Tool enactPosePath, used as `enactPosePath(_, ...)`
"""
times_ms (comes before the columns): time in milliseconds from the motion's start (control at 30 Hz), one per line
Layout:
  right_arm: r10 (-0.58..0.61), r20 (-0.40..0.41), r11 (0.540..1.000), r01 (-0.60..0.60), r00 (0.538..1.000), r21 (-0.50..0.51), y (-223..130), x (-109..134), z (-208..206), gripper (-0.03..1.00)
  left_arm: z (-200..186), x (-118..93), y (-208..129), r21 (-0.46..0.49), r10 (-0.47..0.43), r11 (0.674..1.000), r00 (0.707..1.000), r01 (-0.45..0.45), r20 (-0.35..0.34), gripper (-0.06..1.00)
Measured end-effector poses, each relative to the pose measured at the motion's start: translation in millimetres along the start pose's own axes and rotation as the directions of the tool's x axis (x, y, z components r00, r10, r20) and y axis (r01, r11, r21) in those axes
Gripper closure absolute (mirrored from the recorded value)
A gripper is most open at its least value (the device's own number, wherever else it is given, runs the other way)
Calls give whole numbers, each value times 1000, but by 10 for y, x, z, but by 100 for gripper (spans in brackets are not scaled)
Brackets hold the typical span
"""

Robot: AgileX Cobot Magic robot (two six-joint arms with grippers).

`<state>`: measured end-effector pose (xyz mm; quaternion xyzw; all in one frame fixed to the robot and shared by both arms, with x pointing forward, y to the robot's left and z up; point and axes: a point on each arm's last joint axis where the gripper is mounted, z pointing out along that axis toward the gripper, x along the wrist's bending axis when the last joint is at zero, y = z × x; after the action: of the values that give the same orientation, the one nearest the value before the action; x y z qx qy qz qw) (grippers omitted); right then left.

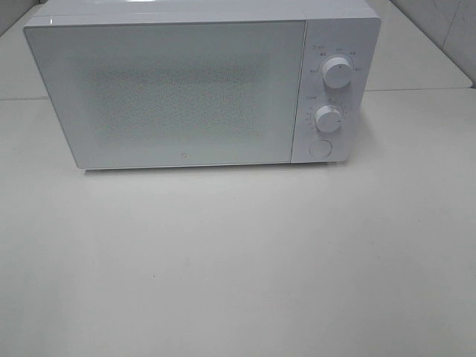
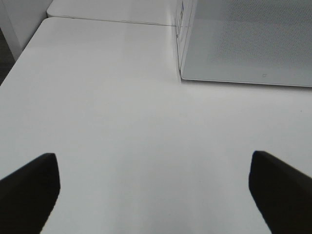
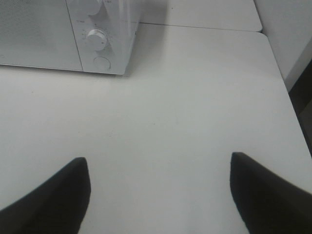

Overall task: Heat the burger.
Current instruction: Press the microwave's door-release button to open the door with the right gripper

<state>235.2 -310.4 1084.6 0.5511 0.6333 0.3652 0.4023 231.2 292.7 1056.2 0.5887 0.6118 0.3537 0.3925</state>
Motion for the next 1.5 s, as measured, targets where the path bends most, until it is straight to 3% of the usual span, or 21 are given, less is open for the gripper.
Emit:
enactPosePath(300, 29, 68, 1000, -28, 997, -11, -226, 32, 83, 21, 0, 0, 0, 0, 0, 1000, 1000, 0, 0, -3)
enactPosePath(1500, 44, 47, 998, -42, 998, -36, -231, 58, 139, 21, 0, 0, 0, 0, 0, 1000, 1000, 0, 0, -3)
